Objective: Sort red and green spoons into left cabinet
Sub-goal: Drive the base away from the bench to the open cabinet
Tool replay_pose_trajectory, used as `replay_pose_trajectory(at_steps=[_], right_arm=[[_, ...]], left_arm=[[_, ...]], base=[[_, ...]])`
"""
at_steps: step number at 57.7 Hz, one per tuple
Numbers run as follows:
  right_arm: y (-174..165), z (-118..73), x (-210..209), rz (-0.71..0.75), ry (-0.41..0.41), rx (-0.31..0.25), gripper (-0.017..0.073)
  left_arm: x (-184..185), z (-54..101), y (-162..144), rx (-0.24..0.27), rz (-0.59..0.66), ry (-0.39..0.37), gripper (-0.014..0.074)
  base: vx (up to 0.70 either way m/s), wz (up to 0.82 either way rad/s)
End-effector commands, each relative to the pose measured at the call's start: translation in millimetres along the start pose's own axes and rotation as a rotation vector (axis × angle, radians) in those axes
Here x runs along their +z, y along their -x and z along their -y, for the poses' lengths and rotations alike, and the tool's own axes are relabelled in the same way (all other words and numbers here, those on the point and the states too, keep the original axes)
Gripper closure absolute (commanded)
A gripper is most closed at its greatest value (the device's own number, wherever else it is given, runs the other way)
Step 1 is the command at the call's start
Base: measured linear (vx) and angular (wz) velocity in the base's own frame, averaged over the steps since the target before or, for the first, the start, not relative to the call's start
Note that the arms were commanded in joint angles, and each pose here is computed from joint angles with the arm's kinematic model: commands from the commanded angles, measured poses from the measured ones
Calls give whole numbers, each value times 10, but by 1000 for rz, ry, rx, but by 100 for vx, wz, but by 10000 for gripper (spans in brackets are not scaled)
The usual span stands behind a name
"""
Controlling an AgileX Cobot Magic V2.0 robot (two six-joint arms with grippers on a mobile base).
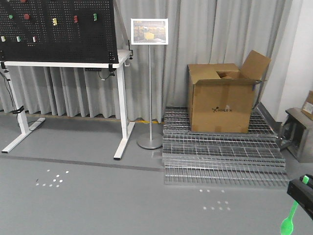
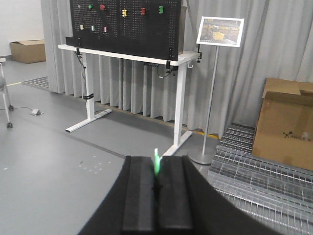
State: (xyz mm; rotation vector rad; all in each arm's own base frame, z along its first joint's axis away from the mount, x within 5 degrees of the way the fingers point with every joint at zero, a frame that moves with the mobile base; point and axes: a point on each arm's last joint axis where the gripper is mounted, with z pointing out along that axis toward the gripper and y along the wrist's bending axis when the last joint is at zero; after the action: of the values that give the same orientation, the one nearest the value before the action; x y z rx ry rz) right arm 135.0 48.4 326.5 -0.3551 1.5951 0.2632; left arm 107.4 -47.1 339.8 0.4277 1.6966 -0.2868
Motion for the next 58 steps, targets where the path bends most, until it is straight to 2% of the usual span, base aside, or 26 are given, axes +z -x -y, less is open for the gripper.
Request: replay_pose_trajectory(at_steps=[1,32,58], right_arm=[[107,-14,-14,36,17,5,562],[107,-14,-14,36,17,5,562],[108,-16,-14,36,19,5,562]], left_arm=[[-33,-27,160,-17,102,28,594],[-33,-26,159,-17,101,28,594],[-34,-28,162,-17,105,30,594]], base=[[65,5],[63,-4],[56,-37]])
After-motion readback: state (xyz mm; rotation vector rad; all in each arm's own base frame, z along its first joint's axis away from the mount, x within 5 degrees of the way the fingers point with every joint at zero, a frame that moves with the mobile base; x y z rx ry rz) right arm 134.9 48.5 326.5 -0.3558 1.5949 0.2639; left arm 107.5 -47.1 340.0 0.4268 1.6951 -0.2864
